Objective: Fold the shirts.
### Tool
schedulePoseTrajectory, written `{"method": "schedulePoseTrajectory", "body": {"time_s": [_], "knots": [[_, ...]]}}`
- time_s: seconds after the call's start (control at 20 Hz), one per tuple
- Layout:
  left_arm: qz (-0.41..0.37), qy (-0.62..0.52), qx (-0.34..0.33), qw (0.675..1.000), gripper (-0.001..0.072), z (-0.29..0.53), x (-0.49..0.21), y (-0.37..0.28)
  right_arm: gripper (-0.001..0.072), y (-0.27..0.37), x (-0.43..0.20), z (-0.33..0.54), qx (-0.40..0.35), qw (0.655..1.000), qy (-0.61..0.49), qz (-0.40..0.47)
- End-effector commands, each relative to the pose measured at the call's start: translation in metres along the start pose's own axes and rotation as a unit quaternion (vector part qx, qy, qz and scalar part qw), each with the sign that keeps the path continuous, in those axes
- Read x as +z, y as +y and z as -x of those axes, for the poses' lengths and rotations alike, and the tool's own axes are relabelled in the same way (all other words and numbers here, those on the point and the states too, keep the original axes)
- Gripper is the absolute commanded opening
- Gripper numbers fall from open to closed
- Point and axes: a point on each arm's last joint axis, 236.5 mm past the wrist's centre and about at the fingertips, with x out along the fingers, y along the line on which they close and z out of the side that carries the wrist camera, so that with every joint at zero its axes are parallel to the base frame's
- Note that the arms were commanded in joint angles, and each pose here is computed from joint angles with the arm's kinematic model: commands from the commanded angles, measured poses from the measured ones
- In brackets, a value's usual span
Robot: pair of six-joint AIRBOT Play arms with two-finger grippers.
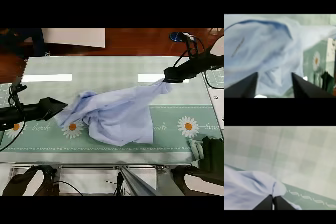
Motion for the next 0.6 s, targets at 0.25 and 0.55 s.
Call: {"method": "schedulePoseTrajectory", "body": {"time_s": [0.25,0.55], "knots": [[-0.102,-0.104,0.060,0.988,0.0572,0.029,0.075,0.048,0.0022,-0.028,0.002,-0.017,-0.049,0.998,0.008,0.024],[-0.149,-0.018,0.067,0.986,0.0657,-0.013,0.051,0.071,0.0022,-0.028,0.002,-0.017,-0.049,0.999,0.007,0.024]]}}
